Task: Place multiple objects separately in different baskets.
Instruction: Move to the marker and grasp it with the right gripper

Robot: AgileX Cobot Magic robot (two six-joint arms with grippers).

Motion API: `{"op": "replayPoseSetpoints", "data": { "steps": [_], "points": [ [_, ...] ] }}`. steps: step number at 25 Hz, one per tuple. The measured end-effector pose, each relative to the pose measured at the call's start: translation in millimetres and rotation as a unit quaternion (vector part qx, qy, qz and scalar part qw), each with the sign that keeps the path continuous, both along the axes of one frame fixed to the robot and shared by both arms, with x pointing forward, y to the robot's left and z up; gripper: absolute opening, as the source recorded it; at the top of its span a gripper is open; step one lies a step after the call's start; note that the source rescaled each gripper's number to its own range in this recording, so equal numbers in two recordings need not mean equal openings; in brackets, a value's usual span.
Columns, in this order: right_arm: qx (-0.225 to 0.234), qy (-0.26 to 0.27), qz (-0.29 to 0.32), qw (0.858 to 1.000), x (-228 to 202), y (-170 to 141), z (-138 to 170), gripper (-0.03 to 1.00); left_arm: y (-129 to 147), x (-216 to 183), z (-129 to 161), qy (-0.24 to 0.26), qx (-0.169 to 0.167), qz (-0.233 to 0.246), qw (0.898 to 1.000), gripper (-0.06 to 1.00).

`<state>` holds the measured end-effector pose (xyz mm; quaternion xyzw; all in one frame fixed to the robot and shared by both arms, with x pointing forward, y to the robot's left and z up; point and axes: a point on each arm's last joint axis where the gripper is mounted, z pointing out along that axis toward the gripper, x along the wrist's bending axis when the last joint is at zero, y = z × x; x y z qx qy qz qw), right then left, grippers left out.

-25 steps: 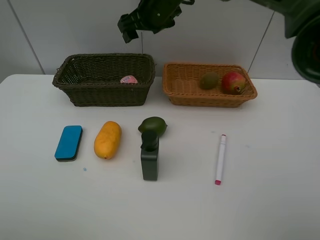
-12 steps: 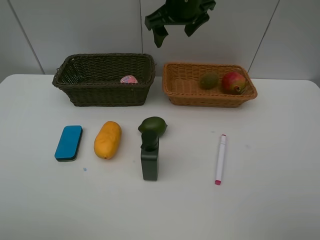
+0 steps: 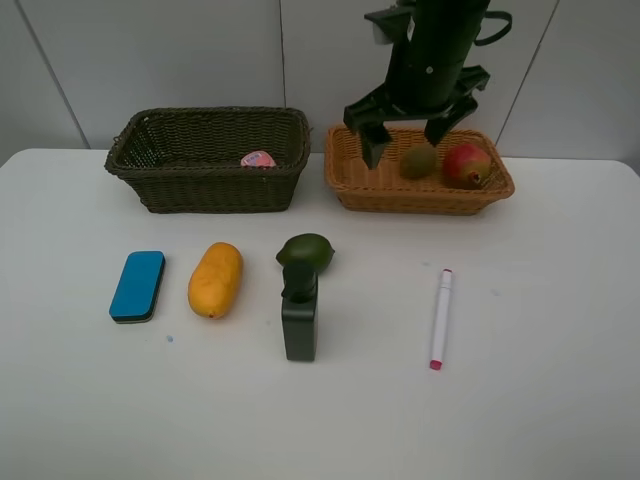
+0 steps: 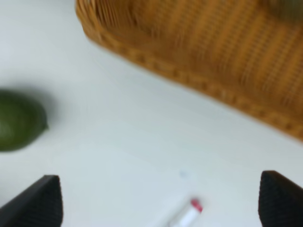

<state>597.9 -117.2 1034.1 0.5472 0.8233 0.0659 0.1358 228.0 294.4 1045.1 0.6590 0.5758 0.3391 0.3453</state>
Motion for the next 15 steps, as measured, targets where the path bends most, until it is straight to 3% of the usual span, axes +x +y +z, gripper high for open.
{"op": "replayPoseSetpoints", "data": {
  "steps": [10, 15],
  "points": [
    [0.023, 0.075, -0.087, 0.993, -42, -36, -78, 1.0, 0, 0, 0, 0.0, 0.0, 0.0, 1.0, 1.0],
    [0.032, 0.09, -0.113, 0.989, -54, -41, -98, 1.0, 0, 0, 0, 0.0, 0.0, 0.0, 1.0, 1.0]
  ]
}}
